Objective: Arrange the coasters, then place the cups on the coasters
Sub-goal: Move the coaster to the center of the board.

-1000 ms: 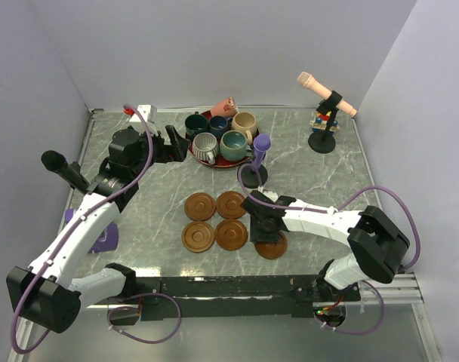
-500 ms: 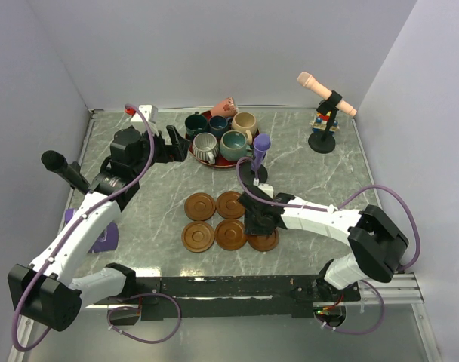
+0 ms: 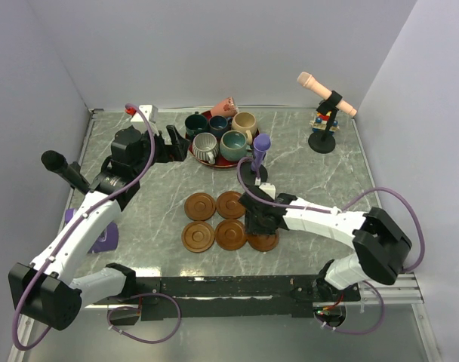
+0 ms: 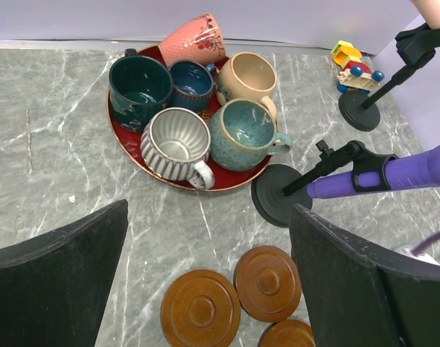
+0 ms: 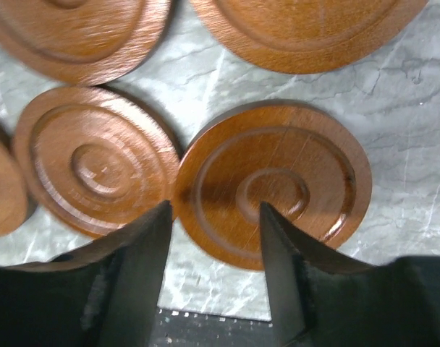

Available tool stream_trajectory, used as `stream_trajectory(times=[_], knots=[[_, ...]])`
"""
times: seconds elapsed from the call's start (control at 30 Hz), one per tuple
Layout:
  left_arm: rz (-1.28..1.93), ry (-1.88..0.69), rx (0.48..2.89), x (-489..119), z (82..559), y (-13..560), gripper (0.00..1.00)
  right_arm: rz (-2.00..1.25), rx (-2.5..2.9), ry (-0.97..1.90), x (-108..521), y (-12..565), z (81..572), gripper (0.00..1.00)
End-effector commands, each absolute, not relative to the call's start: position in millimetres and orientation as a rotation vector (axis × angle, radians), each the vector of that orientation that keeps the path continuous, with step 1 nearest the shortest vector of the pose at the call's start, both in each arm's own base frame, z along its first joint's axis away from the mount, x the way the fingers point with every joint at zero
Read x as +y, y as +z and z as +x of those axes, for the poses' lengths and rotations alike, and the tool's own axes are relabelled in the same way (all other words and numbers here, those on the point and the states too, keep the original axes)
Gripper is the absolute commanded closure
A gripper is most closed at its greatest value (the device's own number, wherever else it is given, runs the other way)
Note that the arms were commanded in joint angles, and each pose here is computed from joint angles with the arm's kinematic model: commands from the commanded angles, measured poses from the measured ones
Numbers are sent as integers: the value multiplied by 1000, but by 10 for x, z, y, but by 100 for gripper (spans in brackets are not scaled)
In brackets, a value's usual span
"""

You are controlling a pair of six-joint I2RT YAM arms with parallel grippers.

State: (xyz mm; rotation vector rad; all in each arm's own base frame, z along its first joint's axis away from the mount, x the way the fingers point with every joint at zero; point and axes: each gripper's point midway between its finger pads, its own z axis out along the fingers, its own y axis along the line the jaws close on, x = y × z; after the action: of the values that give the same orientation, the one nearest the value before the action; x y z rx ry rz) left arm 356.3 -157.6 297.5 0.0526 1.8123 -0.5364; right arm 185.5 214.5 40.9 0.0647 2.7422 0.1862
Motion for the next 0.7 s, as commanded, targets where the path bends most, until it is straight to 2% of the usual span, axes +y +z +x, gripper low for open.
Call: stream_trajectory(times=[0.0, 0.27, 0.37, 0.47, 0.67], knots=[[54, -538, 1787, -1593, 3591, 3028, 3, 31, 2647, 280, 2215, 775, 1884, 37], [52, -535, 1793, -1595, 3604, 3001, 3, 20, 2690, 241, 1870, 627, 1493, 16], [58, -541, 1797, -1612, 3602, 2986, 3, 18, 2712, 241, 1812, 527, 1363, 5], [55, -535, 1802, -1607, 3613, 2965, 3, 45, 2713, 219, 1775, 481, 1290, 1], [60, -545, 1810, -1634, 3616, 2944, 3, 53, 2724, 200, 1812, 350, 1276, 1]])
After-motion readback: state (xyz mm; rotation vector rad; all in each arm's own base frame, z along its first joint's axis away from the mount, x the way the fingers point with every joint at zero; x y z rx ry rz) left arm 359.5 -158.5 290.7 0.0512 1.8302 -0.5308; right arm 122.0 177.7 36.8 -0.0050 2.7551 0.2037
